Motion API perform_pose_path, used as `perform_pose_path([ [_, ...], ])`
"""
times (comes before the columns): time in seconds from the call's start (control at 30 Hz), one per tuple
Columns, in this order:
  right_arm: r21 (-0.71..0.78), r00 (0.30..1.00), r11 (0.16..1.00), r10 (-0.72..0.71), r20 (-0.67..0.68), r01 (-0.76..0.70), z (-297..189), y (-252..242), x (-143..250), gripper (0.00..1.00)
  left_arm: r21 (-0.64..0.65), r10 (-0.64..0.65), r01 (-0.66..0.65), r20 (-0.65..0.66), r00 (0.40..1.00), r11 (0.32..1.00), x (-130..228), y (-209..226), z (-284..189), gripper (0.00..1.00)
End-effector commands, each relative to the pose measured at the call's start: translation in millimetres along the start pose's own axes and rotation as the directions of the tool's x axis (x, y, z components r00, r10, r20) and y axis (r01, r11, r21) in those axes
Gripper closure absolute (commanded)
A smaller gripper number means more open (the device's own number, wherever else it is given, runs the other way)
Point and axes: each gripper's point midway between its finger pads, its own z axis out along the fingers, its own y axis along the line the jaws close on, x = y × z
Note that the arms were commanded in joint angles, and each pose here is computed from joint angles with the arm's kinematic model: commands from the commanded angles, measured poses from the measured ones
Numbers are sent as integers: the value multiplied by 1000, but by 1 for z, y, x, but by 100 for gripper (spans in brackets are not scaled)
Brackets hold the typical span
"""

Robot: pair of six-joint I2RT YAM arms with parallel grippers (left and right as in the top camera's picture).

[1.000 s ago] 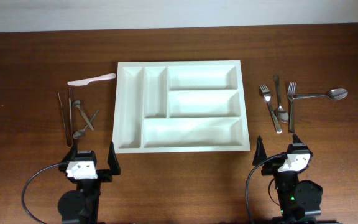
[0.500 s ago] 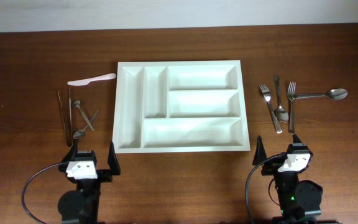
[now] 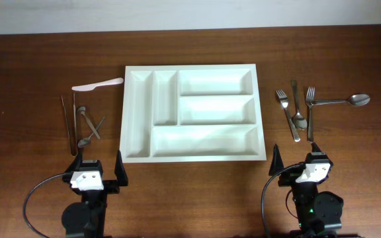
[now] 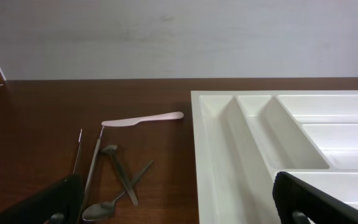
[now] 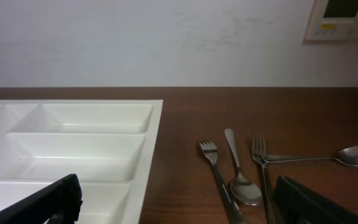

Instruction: Pack container

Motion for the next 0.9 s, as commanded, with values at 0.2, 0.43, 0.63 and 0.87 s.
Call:
perform_pose_path([
  [0.2,-1,1000,1000,-2,0,2,0,0,3,1,17,16,-16,6,1000,1000,1,-3,0,1],
  [0.43,11,995,998,56,87,-57,-1,-3,-19,1,17,16,-16,6,1000,1000,1,-3,0,1],
  [0.63,4,987,997,78,142,-79,-15,-3,-66,1,17,16,-16,6,1000,1000,1,-3,0,1],
  [0.87,15,997,997,74,24,-75,-37,-2,-132,1,17,16,-16,6,1000,1000,1,-3,0,1],
])
